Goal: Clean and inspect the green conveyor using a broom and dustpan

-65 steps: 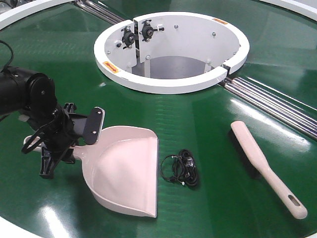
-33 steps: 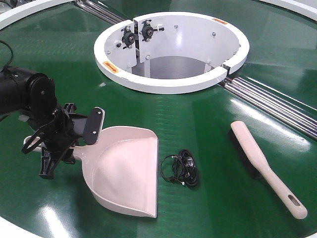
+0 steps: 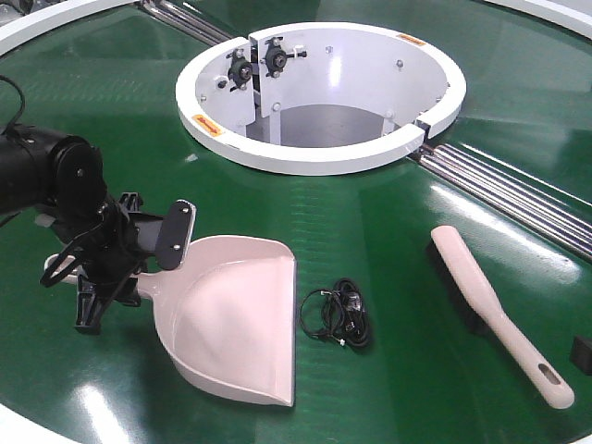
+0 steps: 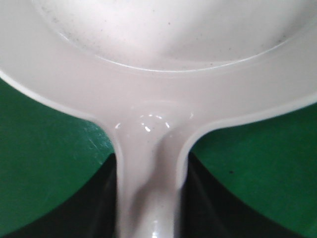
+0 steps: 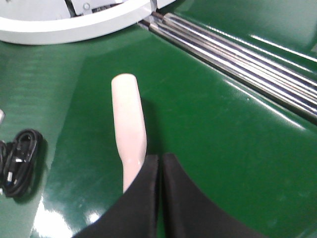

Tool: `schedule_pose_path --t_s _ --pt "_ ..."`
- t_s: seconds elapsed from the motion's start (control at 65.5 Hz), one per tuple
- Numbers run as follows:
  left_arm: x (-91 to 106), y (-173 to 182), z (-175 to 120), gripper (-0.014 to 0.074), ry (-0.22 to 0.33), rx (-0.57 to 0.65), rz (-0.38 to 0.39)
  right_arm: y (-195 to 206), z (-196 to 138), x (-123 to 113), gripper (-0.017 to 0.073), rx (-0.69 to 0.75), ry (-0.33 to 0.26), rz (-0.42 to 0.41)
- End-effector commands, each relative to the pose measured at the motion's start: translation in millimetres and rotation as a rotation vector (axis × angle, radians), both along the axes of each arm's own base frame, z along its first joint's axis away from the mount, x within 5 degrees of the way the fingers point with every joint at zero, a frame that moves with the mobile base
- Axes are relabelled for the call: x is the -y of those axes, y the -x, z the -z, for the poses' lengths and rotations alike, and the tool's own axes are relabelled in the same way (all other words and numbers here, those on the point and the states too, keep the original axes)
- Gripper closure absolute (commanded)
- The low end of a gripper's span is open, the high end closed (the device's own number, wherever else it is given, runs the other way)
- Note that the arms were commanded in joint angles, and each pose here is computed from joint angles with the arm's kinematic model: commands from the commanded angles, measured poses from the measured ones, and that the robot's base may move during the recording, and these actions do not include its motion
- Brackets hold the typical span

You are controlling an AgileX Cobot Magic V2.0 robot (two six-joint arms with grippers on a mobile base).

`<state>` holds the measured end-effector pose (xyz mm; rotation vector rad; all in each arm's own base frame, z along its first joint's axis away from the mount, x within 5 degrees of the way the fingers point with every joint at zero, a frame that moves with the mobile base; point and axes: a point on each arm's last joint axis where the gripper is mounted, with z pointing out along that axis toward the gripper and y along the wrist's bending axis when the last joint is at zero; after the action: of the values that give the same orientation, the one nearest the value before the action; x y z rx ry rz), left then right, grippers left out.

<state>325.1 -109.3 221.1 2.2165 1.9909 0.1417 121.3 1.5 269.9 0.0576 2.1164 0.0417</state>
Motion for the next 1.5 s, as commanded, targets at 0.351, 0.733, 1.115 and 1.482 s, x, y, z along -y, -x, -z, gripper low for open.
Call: schedule_pose_path --t_s 0.351,0.733,1.115,1.482 --pt "4.1 3 -22 0.0600 0.032 0.049 0.012 -52 -51 -16 0.0097 -0.231 0.120 -0.117" --pt "4.1 3 -22 0.0600 0.032 0.049 0.012 -118 -38 -33 -0.0001 -0.580 0.172 -0.129" --pt "4.1 3 -22 0.0600 0.032 0.049 0.012 -169 18 -41 -0.0001 -0.872 0.238 -0.167" --pt "4.1 3 -22 0.0600 0.032 0.049 0.012 -189 65 -44 0.0095 -0.983 0.252 -0.166"
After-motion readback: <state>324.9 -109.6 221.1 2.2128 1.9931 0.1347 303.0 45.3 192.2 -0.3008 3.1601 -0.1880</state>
